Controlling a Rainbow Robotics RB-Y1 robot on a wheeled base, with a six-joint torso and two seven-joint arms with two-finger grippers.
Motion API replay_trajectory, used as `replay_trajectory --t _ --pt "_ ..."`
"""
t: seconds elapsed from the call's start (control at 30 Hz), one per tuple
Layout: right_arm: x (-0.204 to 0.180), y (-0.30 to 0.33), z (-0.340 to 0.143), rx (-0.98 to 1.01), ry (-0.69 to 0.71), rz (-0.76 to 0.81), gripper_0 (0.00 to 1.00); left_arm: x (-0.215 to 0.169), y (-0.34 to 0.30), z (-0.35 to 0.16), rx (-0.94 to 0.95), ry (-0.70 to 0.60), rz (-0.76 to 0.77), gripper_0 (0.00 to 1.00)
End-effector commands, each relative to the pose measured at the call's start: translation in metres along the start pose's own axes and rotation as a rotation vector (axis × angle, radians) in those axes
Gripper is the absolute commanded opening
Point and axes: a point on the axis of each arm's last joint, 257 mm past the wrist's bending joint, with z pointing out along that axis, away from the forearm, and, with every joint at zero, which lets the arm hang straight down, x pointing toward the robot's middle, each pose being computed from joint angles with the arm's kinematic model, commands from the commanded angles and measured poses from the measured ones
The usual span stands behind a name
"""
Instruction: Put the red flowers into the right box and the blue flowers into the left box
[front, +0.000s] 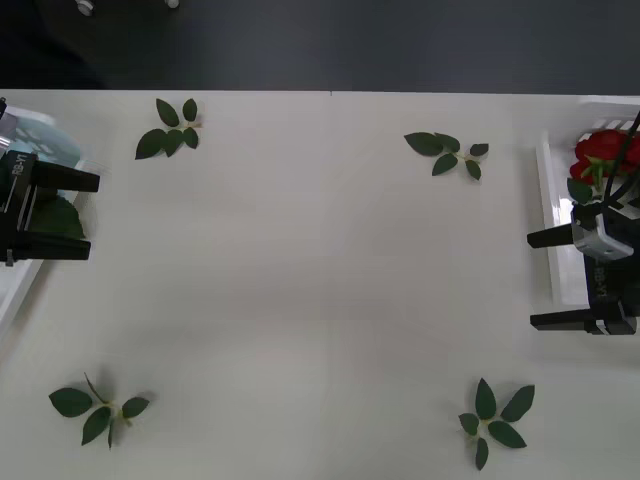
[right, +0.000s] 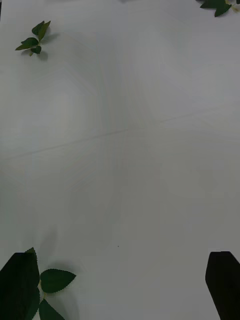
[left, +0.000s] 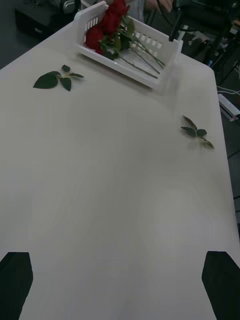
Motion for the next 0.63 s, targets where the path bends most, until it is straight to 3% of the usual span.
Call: replay_trajectory --t 0.03,0.63 --pt "-0.0145 -0.0046 -0.0038 0.023 -0.027 -0.061 0.98 -0.0074 -0.0028 -0.001 -0.008 -0.016 0.035 1.0" --pt "-0.0145 -0.0046 -0.0038 0.023 -0.027 -0.061 0.98 -0.0073 -0.0024 -0.0001 -0.011 -0.02 0.032 1.0"
